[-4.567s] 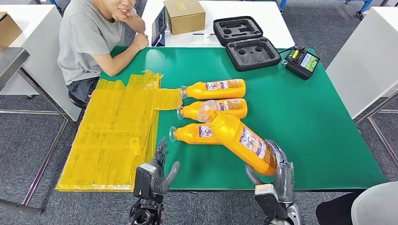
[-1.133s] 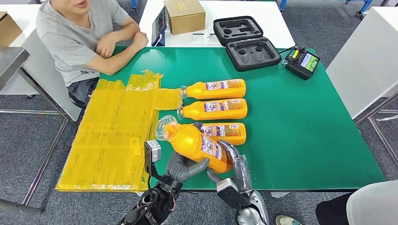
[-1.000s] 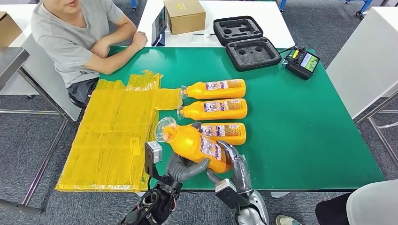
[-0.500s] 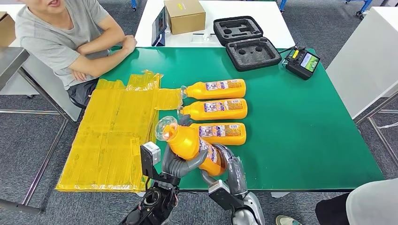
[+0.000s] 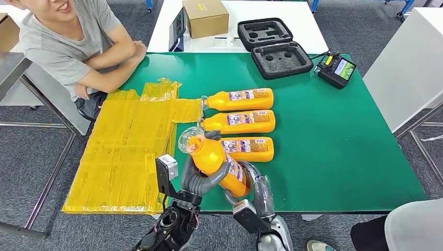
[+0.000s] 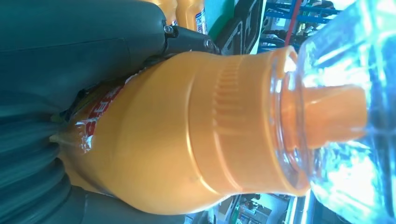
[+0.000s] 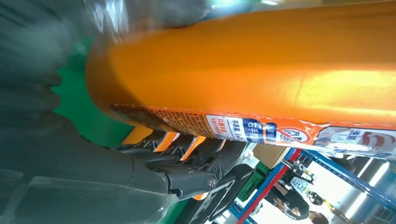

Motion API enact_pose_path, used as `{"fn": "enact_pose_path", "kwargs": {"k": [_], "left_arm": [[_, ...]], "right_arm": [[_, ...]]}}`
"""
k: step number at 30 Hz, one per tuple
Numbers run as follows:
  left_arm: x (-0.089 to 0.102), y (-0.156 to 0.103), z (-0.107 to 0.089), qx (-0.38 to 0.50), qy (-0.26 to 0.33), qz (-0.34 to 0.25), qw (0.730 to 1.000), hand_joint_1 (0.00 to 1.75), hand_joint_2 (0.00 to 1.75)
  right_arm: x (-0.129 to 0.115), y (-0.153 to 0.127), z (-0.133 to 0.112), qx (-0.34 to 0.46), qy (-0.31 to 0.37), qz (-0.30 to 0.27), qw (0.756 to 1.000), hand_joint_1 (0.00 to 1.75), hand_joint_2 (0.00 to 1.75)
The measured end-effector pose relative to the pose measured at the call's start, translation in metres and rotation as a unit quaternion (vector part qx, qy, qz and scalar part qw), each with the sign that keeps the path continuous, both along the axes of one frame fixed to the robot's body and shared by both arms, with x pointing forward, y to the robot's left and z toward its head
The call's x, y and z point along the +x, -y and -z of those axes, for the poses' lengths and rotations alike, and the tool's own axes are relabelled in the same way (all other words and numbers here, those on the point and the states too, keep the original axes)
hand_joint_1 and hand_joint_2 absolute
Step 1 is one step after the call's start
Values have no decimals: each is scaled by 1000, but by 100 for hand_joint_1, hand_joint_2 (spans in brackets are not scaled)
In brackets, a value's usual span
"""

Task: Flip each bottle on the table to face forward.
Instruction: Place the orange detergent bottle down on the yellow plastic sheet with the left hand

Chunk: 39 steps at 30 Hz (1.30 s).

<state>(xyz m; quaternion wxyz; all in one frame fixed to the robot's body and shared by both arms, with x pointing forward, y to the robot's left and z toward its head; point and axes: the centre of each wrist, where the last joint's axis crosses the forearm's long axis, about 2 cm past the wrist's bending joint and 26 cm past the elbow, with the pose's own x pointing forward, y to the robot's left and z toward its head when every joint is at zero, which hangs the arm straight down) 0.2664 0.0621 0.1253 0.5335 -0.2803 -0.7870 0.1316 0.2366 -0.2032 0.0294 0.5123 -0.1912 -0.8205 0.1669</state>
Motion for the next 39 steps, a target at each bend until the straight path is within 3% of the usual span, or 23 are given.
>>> {"fn": "enact_pose_path", "kwargs": {"k": [20,21,25,26,28,39], "left_arm": [[14,4,-2,-2,-15,40,999,175,175],[14,4,-2,-1,-15,40,999,175,175],[15,4,-3,1,-12,38,999,175,175],[15,4,-3,3,-11,36,999,175,175],[16,5,-4,7,-8,32,999,175,175],[14,4,-3,49,20,-4,999,175,175]], "right_arm": [[8,2,-2,-5,5,2,1000,131,175],[8,2,-3,-5,5,2,1000,122,175],[9,1,-3,-1,4,1,1000,20,175],[9,1,-3,2,3,0,1000,7,175],[10,0,-3,10,-1,-9,1000,0,175],[12,-6,-7,36,-4,-22,999,0,175]]}}
